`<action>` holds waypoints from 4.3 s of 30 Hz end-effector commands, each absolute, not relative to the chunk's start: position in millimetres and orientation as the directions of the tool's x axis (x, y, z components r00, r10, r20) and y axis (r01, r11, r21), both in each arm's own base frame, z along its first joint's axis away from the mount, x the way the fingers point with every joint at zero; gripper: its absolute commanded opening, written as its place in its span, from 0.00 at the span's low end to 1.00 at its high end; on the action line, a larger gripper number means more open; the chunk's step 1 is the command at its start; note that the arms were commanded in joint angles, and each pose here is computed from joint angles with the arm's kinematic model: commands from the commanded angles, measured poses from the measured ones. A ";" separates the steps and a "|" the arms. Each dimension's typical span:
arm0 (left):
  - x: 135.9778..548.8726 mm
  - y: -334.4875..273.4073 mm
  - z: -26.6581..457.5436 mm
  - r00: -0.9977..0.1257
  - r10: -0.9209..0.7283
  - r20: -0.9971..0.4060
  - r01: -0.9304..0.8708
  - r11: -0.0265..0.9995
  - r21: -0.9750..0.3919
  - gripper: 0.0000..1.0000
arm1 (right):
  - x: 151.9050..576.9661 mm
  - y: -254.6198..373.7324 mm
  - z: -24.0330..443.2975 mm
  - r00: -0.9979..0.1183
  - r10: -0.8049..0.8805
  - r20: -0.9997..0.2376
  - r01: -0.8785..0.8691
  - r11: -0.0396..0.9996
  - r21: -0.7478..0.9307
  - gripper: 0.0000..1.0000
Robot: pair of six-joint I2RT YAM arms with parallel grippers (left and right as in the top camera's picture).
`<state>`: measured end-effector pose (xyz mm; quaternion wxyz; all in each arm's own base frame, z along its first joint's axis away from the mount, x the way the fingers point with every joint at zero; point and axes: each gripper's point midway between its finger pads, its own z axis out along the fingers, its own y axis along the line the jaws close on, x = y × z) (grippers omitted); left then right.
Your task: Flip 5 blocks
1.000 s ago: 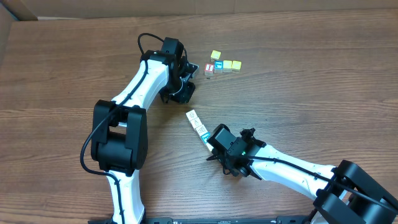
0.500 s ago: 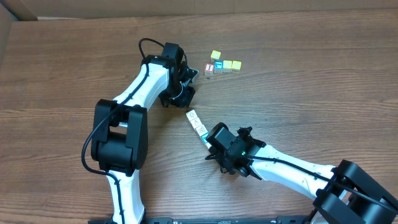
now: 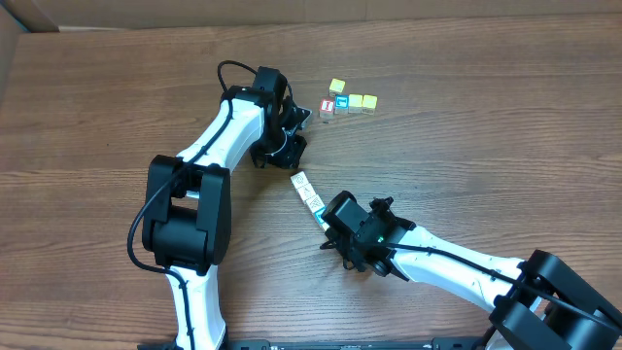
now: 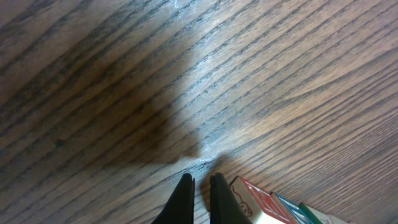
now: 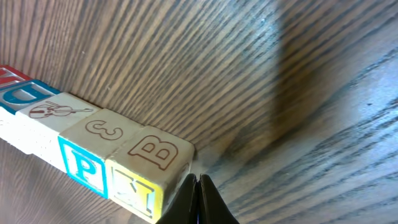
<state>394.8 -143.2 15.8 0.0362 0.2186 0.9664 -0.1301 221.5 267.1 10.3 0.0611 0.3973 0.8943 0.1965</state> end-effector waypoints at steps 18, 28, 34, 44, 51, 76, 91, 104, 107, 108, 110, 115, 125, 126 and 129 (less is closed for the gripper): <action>388.3 -148.2 12.6 -0.887 0.447 -0.117 0.462 0.848 -0.258 0.04 | 223.3 268.7 10.3 -0.676 0.736 0.037 0.681 0.605 0.412 0.04; 380.7 -149.6 13.3 -0.886 0.454 -0.095 0.461 0.841 -0.283 0.04 | 223.1 268.6 10.1 -0.676 0.736 0.037 0.682 0.605 0.411 0.04; 379.0 -152.2 14.2 -0.878 0.468 -0.100 0.475 0.828 -0.298 0.04 | 222.6 269.2 10.2 -0.678 0.734 0.041 0.681 0.606 0.411 0.04; 373.1 -154.4 15.4 -0.854 0.510 -0.101 0.513 0.797 -0.319 0.04 | 223.5 273.4 12.0 -0.678 0.733 0.056 0.680 0.598 0.424 0.04; 375.2 -154.8 15.4 -0.850 0.514 -0.111 0.521 0.793 -0.315 0.04 | 224.0 274.8 12.6 -0.679 0.732 0.059 0.679 0.595 0.430 0.04; 384.8 -157.4 15.8 -0.852 0.503 -0.148 0.523 0.796 -0.305 0.04 | 215.5 291.1 16.9 -0.444 0.851 0.281 0.867 0.328 0.377 0.07; 386.1 -157.7 15.9 -0.851 0.503 -0.153 0.525 0.796 -0.303 0.04 | 212.5 297.7 18.9 -0.459 0.837 0.299 0.861 0.335 0.383 0.08; 386.4 -157.6 16.1 -0.850 0.503 -0.154 0.526 0.796 -0.301 0.04 | 207.9 302.8 20.3 -0.482 0.818 0.314 0.852 0.354 0.384 0.04; 390.6 -157.3 21.8 -0.858 0.487 -0.163 0.514 0.804 -0.299 0.04 | 203.5 309.1 26.5 -0.543 0.772 0.330 0.821 0.406 0.401 0.04; 393.9 -157.3 25.3 -0.860 0.481 -0.172 0.511 0.807 -0.296 0.04 | 204.6 311.0 31.3 -0.569 0.756 0.323 0.802 0.424 0.421 0.04; 403.6 -157.1 35.0 -0.865 0.461 -0.198 0.501 0.817 -0.286 0.04 | 209.9 315.8 45.2 -0.627 0.720 0.297 0.751 0.457 0.477 0.04; 432.8 -158.8 64.4 -0.877 0.397 -0.271 0.465 0.844 -0.268 0.04 | 227.2 322.5 85.9 -0.777 0.615 0.135 0.561 0.579 0.591 0.04; 480.2 -92.4 119.6 -0.954 -0.053 -0.296 -0.011 0.990 -0.143 0.04 | 292.4 255.9 196.6 -0.957 0.179 -0.228 0.075 0.913 0.401 0.04; 480.7 -80.0 125.6 -0.950 -0.117 -0.289 -0.081 0.988 -0.135 0.04 | 298.3 246.6 206.6 -0.962 0.138 -0.235 0.043 0.929 0.367 0.05; 479.9 -46.0 147.0 -0.926 -0.267 -0.268 -0.232 0.960 -0.154 0.04 | 311.2 233.9 218.3 -0.970 0.029 -0.240 -0.044 0.954 0.295 0.21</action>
